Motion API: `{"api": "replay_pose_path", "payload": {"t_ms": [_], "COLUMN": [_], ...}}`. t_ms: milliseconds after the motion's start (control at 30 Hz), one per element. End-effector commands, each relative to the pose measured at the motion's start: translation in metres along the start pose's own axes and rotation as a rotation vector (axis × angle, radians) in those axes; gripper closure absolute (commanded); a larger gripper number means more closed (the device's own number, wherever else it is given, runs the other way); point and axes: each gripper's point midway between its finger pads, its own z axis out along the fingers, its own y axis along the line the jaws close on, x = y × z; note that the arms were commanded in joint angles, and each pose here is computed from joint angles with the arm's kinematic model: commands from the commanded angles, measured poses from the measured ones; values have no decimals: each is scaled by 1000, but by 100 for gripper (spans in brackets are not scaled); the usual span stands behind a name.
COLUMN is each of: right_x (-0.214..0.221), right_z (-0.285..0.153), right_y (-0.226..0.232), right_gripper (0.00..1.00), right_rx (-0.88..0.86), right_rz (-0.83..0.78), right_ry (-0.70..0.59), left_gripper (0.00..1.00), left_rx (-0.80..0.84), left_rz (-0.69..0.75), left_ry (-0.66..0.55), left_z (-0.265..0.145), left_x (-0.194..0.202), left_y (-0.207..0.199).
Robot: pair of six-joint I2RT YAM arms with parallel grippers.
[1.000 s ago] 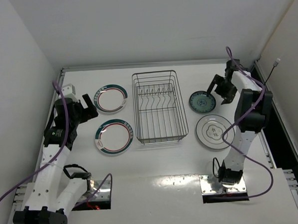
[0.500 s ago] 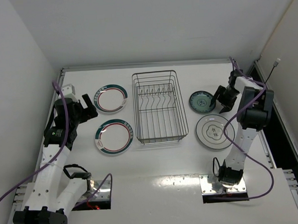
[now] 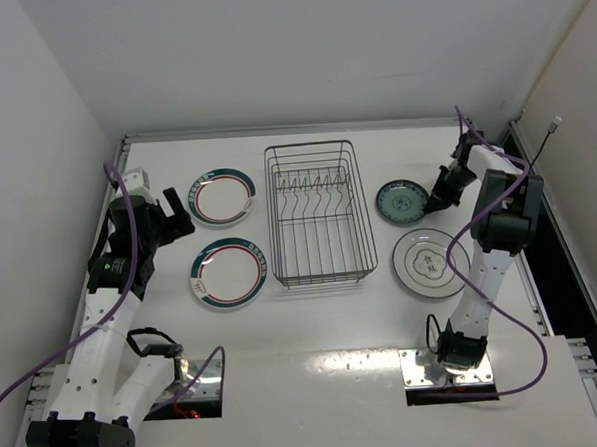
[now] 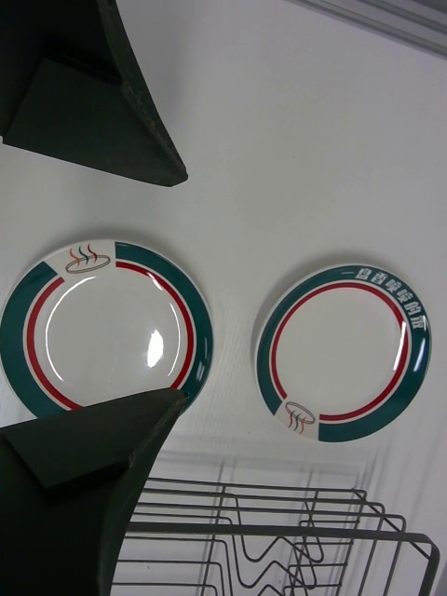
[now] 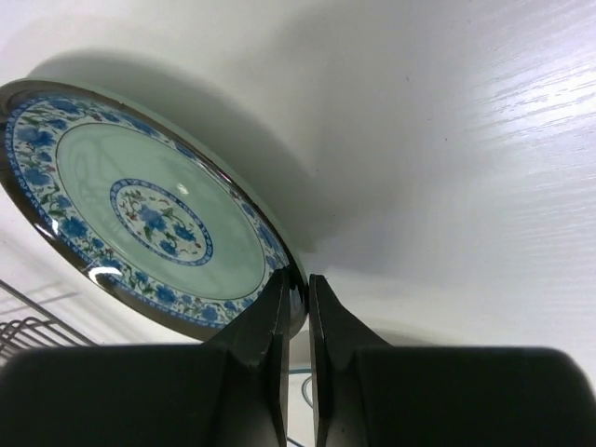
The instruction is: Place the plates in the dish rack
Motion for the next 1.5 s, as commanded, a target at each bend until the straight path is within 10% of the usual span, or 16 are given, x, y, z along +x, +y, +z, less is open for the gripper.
{"api": "replay_pose_path", "payload": {"t_ms": [0, 567, 1467], "right_x": [-14, -19, 53], "right_z": [-13, -248, -165], "right_y": [6, 127, 202], "right_gripper": [100, 100, 100], "right_rx": [-15, -51, 321], "right_rz": [-25, -158, -523], "right_ry": [-58, -821, -734], "left_gripper": [12, 12, 12], "left_rx": [6, 6, 3], "left_rz": [17, 22, 23], "left_ry": [-33, -2, 6], "left_z": [-2, 4, 6], "left_x": [-10, -3, -2], "left_y": [-3, -3, -3]}}
